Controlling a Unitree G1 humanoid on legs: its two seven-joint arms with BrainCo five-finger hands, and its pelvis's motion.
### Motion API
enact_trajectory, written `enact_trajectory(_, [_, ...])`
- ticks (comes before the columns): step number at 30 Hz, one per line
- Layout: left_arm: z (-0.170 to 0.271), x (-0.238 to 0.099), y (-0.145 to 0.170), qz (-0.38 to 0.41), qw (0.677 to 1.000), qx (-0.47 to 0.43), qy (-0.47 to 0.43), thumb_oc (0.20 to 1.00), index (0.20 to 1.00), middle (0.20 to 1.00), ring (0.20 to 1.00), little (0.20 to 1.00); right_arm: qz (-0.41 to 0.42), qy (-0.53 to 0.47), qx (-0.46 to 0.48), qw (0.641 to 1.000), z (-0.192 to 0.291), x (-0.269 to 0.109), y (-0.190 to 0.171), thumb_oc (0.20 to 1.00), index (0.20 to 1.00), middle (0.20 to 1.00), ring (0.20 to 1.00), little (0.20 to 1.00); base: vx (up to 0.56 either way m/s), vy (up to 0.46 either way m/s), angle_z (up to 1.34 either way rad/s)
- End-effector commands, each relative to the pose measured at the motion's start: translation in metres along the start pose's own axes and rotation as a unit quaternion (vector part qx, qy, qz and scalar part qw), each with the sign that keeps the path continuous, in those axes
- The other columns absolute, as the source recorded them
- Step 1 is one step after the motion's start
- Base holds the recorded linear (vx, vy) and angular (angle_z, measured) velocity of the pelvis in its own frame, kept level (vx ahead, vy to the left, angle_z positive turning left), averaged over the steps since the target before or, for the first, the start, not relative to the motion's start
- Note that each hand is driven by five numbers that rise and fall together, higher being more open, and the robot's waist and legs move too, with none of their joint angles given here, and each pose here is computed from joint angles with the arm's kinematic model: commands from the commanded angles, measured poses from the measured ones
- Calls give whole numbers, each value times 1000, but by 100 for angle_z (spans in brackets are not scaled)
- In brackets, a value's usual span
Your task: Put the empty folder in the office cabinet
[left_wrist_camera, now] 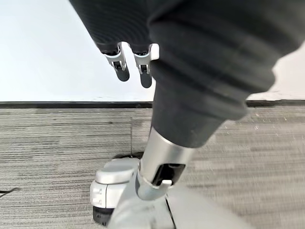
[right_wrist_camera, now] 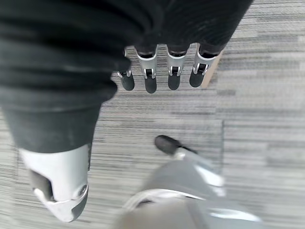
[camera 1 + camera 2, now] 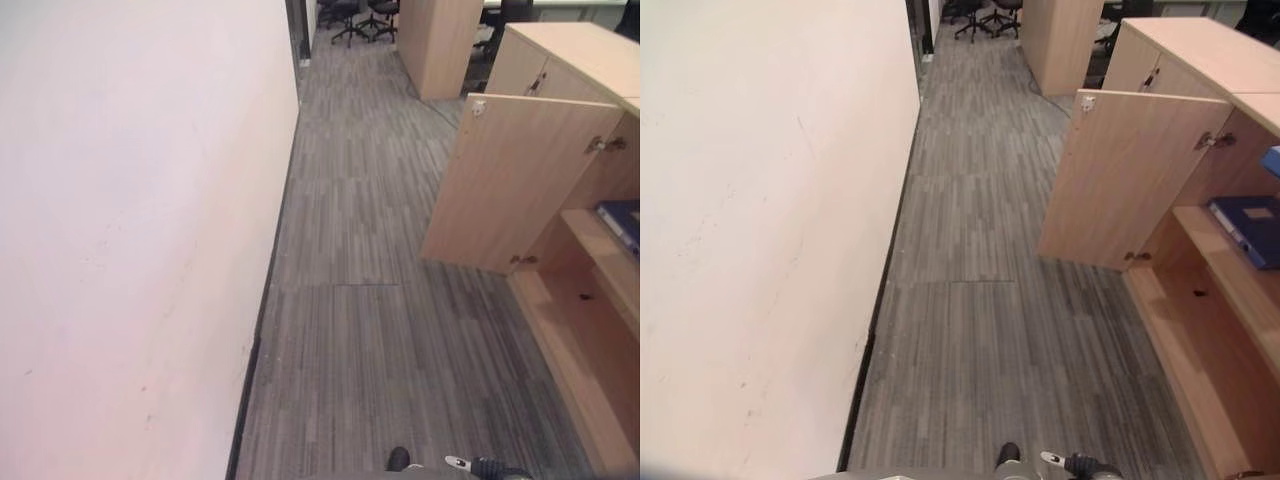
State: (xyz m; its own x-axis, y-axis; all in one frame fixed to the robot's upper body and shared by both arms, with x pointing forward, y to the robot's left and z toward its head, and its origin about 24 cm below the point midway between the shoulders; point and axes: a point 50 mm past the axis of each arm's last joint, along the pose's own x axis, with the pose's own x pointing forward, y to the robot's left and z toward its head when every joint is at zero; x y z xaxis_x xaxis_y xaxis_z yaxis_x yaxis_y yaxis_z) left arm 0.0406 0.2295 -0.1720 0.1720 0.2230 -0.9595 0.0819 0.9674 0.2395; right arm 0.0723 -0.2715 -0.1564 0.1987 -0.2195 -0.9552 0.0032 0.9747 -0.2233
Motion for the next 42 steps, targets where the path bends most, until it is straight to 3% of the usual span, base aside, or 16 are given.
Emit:
enact_trajectory(1, [21, 0, 25, 32, 999, 4, -38, 1000, 1000, 1000, 1000, 1000, 17, 10, -15, 1000, 1, 2, 16, 1000, 1000, 1000, 1000, 1000, 110, -230, 6])
enact_trajectory(9, [25, 0, 31, 51, 997, -34, -49, 1000, 1000, 1000, 1000, 1000, 6, 3, -12, 1000, 6, 1, 11, 1000, 1000, 1000, 1000, 1000, 143, -181, -17])
enact_trajectory(20, [-13, -1, 25, 42, 998, -35, 16, 1000, 1000, 1000, 1000, 1000, 10, 30, -15, 999, -18, 0, 12, 1000, 1000, 1000, 1000, 1000, 298, 202, -46])
enact_trajectory(25, [-10, -1, 29, 51, 998, -29, 9, 1000, 1000, 1000, 1000, 1000, 24, 29, -18, 999, -19, 1, 22, 1000, 1000, 1000, 1000, 1000, 193, 253, -35])
enact_trajectory(35, [5, -2, 51, 77, 997, -22, -10, 1000, 1000, 1000, 1000, 1000, 51, -90, -41, 994, 43, -1, 41, 1000, 1000, 1000, 1000, 1000, 141, 213, -54])
enact_trajectory(42, [7, 0, 39, 57, 998, -11, -6, 1000, 1000, 1000, 1000, 1000, 33, -96, -53, 993, 56, -1, 37, 1000, 1000, 1000, 1000, 1000, 108, 1, -51])
